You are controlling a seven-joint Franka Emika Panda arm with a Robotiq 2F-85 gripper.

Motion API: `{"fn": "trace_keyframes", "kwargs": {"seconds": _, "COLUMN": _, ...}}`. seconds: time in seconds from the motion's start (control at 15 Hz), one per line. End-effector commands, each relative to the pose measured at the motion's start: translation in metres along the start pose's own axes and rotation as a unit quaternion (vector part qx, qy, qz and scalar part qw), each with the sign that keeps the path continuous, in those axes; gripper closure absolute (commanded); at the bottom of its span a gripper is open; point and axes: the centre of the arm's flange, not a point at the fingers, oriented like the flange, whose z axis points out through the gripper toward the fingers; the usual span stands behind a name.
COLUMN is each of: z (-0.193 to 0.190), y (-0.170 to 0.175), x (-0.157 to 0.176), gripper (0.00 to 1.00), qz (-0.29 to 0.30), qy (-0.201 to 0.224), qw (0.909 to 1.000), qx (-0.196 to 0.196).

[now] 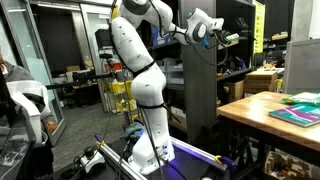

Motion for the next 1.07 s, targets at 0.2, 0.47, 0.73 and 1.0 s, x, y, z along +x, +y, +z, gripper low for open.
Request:
{"fn": "trace_keyframes", "kwargs": {"seconds": 0.2, "z": 0.062, "y": 0.035, "x": -0.01, "gripper": 0.88, "qz": 0.039, "qy": -0.039, "qw": 0.998, "qx": -0.031}}
{"fn": "trace_keyframes", "kwargs": {"seconds": 0.47, "z": 0.085, "y": 0.064, "x": -0.008, "gripper": 0.88, "qz": 0.062, "qy": -0.052, "qw": 0.9953, "qx": -0.054}}
{"fn": "trace_keyframes", "kwargs": {"seconds": 0.73, "z": 0.1, "y": 0.093, "x": -0.009, "gripper": 0.88, "qz": 0.081, "qy": -0.059, "qw": 0.9925, "qx": -0.07}}
{"fn": "trace_keyframes", "kwargs": {"seconds": 1.0, "z": 0.115, "y": 0.128, "x": -0.013, "gripper": 0.88, "qz": 0.1, "qy": -0.062, "qw": 0.989, "qx": -0.089}}
